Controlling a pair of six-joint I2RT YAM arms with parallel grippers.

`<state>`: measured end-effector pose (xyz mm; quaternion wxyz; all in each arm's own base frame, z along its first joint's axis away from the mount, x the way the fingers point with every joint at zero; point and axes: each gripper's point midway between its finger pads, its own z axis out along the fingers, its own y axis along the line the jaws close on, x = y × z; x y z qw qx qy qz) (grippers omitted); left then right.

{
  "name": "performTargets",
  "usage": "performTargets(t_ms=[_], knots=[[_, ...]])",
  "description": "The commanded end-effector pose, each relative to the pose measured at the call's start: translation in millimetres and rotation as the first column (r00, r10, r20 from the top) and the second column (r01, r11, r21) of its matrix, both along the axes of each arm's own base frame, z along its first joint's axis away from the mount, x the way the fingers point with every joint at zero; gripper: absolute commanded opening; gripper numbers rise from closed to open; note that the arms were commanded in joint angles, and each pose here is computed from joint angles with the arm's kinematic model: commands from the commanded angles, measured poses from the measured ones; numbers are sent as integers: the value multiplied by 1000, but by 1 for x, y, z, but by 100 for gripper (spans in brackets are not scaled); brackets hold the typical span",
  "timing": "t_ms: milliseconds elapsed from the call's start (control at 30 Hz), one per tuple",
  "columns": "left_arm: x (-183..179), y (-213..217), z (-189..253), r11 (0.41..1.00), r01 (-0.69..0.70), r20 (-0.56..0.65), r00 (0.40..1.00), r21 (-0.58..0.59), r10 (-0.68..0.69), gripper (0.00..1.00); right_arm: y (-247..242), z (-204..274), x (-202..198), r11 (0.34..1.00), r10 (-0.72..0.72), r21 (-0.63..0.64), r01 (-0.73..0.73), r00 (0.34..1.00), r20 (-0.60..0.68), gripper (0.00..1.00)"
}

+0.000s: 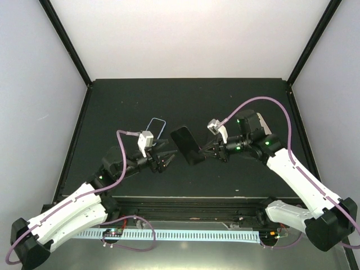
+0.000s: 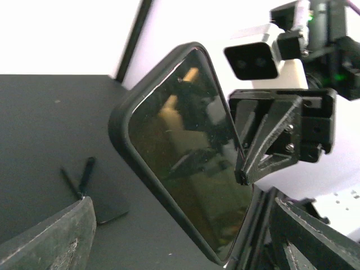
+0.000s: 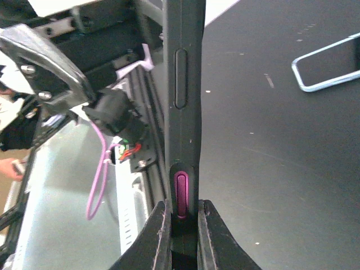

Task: Take the phone out of the phone case
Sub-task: Adjust the phone.

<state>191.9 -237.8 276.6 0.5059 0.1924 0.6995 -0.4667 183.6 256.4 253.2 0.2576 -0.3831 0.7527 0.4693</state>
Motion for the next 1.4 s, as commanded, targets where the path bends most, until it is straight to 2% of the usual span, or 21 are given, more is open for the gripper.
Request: performTargets(t_ms=[0,133,300,567,833,1033,1200,1267,1367], knots=[[-23,-16,40,978,182,189,969,-103,-160,85,5,42,-27,976,156,143,-162,986,56,1],[-22,-27,44,963,237,171,962,-131,-213,78,6,41,-29,973,167,155,-170,985,29,1],[-23,-28,54,945,260,198,955,-198,-221,64,5,38,-28,975,162,152,-163,987,25,1],[-30,-30,62,922,310,216,940,-232,-262,43,7,37,-26,975,154,160,-155,988,22,1],[-31,-34,69,894,353,221,928,-274,-299,28,6,33,-24,977,143,152,-147,989,33,1],[-29,-43,71,871,400,200,914,-285,-354,7,4,33,-26,978,143,147,-148,989,50,1],[-26,-39,71,871,396,198,916,-292,-350,2,1,32,-30,980,143,131,-152,987,77,2],[-26,-36,72,873,394,199,916,-287,-348,2,0,31,-32,979,153,124,-164,984,92,11],[-29,-33,73,872,416,198,906,-259,-374,2,-3,28,-39,973,191,100,-207,971,145,35]])
